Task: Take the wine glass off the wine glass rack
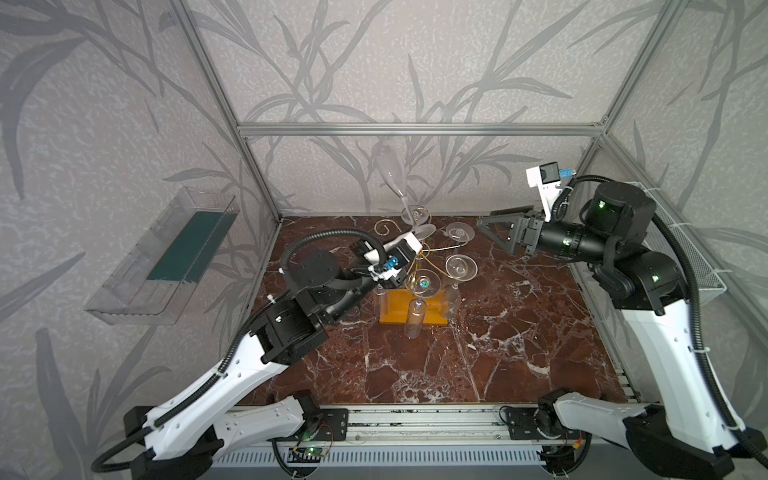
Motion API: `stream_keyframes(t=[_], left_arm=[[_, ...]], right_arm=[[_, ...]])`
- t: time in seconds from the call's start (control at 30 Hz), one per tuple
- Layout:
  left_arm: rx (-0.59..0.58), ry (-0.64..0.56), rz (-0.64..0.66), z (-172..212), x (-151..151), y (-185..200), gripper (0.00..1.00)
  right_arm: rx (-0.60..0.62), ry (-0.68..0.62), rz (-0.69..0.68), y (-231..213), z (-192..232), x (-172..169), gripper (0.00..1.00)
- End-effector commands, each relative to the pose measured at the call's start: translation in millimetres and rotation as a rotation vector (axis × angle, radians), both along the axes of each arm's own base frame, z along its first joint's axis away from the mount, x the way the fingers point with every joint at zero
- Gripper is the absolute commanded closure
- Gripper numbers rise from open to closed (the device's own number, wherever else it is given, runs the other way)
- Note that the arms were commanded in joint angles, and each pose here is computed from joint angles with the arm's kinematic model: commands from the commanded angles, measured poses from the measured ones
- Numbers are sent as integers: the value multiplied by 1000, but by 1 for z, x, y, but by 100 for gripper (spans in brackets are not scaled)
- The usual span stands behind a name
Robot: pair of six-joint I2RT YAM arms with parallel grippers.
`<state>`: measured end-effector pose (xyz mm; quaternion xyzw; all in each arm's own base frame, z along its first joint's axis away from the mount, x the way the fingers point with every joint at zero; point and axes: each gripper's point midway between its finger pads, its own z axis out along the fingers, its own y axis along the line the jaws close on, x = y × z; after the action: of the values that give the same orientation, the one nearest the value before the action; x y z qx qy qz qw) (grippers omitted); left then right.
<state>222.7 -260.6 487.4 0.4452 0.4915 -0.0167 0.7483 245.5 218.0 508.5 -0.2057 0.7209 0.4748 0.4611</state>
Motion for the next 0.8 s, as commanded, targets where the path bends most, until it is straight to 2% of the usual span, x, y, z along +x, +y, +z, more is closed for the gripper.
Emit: stream_keyframes(t=[0.0, 0.1, 0.23, 0.43, 0.5, 0.63, 0.7, 0.77], left_arm=[[108, -292, 118, 22, -6, -5, 100], [198, -406, 128, 13, -17, -24, 100], [236, -504, 164, 7, -24, -40, 100], [267, -567, 172, 0, -32, -55, 100], [273, -569, 168, -2, -33, -57, 100], [281, -570, 166, -4, -33, -59, 100], [286, -569, 163, -6, -34, -59, 100], [297, -565, 159, -8, -33, -60, 100]], right_arm=[[-17, -40, 40, 13, 8, -5, 8], [-26, -45, 63, 24, 8, -6, 8], [-41, -41, 99, 38, 1, -8, 10], [-85, -40, 116, 51, -11, -9, 16], [-90, -44, 123, 53, -13, -10, 23], [-104, -50, 108, 53, -16, -8, 49], [-106, -50, 102, 53, -17, -7, 56], [-105, -48, 112, 55, -17, -8, 69]])
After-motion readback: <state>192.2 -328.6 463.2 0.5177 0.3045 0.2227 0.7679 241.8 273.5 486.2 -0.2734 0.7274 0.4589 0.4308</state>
